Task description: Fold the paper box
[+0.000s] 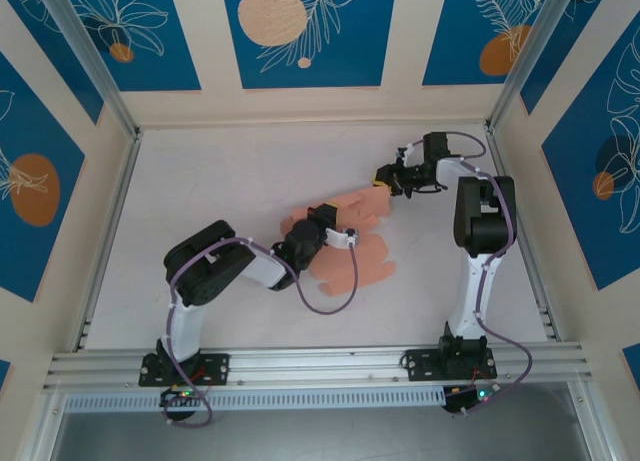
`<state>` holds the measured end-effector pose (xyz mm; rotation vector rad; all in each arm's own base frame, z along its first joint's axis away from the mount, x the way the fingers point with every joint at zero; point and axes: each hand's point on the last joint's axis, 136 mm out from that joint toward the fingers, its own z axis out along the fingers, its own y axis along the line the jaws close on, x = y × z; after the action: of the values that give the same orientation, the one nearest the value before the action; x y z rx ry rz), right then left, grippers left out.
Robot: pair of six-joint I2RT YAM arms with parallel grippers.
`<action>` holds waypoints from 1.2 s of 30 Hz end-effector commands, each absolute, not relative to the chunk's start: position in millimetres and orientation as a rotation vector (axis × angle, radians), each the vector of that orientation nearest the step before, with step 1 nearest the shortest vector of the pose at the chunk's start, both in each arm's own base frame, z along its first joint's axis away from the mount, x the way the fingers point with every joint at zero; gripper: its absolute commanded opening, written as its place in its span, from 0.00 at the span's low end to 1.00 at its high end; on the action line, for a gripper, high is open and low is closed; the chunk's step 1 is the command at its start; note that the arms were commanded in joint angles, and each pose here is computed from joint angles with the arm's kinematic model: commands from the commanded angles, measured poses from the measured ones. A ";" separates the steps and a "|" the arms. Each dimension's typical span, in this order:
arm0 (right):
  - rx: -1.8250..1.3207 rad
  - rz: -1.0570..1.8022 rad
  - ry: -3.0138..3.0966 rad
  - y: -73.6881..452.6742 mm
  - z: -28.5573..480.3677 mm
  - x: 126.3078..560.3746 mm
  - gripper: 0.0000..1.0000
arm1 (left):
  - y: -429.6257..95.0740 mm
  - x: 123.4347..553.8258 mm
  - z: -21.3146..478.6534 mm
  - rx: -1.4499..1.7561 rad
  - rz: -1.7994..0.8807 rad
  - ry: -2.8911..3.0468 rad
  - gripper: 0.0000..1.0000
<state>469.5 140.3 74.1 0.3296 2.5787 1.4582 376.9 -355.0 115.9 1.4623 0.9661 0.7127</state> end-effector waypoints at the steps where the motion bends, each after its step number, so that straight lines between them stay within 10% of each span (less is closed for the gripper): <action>1: 0.314 1.519 2.577 143.7 77.8 451.4 0.24 | -355.1 381.2 103.9 1.486 0.710 0.982 0.00; 36: 0.246 1.477 2.506 184.0 111.2 401.3 0.25 | -341.7 381.9 117.8 1.399 0.716 1.012 0.00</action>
<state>409.5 180.4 109.8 0.3001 2.5148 1.5187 384.9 -347.2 115.5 1.4207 0.9720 0.7597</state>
